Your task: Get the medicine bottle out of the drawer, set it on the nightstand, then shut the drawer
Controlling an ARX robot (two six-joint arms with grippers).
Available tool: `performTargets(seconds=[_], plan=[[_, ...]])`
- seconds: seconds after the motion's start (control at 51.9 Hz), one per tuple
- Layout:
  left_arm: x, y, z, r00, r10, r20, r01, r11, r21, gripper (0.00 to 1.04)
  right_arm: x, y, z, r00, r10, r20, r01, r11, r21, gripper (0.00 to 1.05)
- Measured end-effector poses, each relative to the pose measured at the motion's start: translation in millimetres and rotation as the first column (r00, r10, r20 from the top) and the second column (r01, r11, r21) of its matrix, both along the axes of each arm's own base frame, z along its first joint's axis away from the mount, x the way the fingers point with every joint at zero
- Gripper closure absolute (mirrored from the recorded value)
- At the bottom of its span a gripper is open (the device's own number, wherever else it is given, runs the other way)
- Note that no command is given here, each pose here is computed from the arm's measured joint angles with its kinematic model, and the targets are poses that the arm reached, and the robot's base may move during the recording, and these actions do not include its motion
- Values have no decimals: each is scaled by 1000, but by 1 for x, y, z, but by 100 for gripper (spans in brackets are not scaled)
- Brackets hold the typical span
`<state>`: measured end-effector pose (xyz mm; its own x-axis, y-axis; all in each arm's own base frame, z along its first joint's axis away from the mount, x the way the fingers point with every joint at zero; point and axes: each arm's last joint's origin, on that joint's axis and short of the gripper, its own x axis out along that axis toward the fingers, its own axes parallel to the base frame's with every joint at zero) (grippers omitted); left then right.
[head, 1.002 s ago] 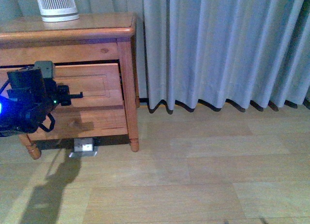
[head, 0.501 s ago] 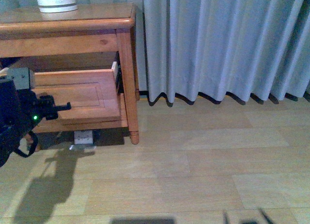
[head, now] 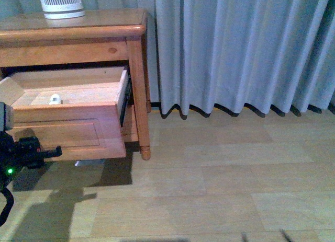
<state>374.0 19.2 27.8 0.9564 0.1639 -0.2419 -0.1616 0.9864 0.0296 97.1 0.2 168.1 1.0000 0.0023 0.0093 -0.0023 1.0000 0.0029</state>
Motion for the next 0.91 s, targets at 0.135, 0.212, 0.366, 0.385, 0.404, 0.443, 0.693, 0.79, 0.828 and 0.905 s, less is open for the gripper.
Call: performTargets(seconds=[0.135,0.212,0.366,0.385,0.404,0.443,0.693,0.79,0.828,0.905], plan=[[-11,1,6,1000,6,-12,-6,1000,5,59,0,0,0,1000,0,0,0,1000,0,7],[-16,2,11,1000,9,-19,-9,1000,13,48,0,0,0,1000,0,0,0,1000,0,7],[-30,7,30,999,19,-50,-18,999,31,23,0,0,0,1000,0,0,0,1000,0,7],[-31,8,32,998,20,-52,-19,999,31,22,0,0,0,1000,0,0,0,1000,0,7],[-32,9,38,998,22,-55,-20,999,34,18,0,0,0,1000,0,0,0,1000,0,7],[-35,10,46,998,23,-57,-20,999,38,13,0,0,0,1000,0,0,0,1000,0,7],[-70,15,160,998,-13,67,6,995,104,7,0,0,0,1000,0,0,0,1000,0,7],[-97,14,203,991,-2,134,-12,994,108,7,0,0,0,1000,0,0,0,1000,0,7],[-119,14,222,986,14,165,-30,995,97,7,0,0,0,1000,0,0,0,1000,0,7],[-150,11,237,979,41,202,-58,995,80,7,0,0,0,1000,0,0,0,1000,0,7]])
